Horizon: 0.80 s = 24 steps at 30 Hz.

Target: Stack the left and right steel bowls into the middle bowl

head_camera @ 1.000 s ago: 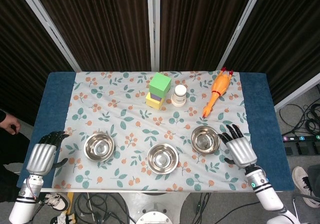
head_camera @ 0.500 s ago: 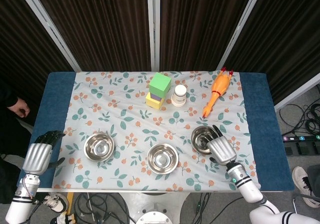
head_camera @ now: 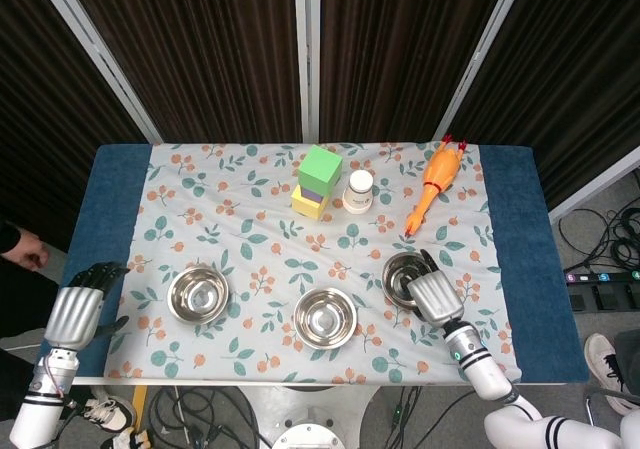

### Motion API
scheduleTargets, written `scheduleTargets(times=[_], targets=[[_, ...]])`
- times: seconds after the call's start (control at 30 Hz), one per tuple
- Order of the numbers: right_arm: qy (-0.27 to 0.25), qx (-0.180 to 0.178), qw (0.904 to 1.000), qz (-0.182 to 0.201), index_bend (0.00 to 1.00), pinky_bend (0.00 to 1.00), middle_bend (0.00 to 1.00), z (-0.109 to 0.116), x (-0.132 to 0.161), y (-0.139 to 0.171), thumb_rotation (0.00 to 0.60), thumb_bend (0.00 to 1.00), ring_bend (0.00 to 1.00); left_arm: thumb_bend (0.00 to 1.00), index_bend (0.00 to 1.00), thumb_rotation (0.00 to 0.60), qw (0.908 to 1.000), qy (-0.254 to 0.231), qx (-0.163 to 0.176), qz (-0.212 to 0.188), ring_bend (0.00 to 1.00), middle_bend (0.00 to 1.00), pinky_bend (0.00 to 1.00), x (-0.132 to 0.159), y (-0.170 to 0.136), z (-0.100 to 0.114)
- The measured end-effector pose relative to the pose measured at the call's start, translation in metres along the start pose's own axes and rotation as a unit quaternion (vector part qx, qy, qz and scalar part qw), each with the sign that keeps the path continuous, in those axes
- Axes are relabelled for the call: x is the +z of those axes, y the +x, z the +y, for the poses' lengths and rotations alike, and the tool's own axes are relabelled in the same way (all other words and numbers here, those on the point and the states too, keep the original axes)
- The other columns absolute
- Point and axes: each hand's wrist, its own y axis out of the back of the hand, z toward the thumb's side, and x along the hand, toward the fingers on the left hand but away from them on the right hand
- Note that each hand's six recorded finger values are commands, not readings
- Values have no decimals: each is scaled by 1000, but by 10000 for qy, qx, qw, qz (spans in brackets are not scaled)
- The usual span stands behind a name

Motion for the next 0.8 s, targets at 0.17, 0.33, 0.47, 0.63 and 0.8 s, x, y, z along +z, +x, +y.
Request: scheduleTargets(times=[0.17, 0.33, 0.47, 0.63, 0.8], targets=[[47, 34, 10000, -14, 599, 2, 500, -2, 1, -2, 600, 334, 219, 145, 292, 600, 10000, 4, -38, 14, 208, 302, 288, -1, -1, -1], [89, 127, 9999, -44, 674, 19, 553, -6, 3, -4, 600, 377, 252, 145, 291, 600, 10000, 26, -31, -7, 208, 302, 288, -1, -1, 0], [92, 82, 9999, -61, 715, 50, 587, -5, 3, -3, 600, 394, 284, 145, 291, 600, 10000, 31, -19, -14, 208, 303, 288, 0, -2, 1], [82, 19, 9999, -89, 728, 53, 599, -2, 1, -2, 600, 402, 287, 145, 291, 600, 10000, 43, -12, -39, 208, 302, 288, 2, -2, 2], [22, -138, 9999, -83, 738, 55, 612, 5, 0, -1, 600, 402, 296, 144, 291, 600, 10000, 32, -26, -31, 208, 302, 288, 2, -2, 1]])
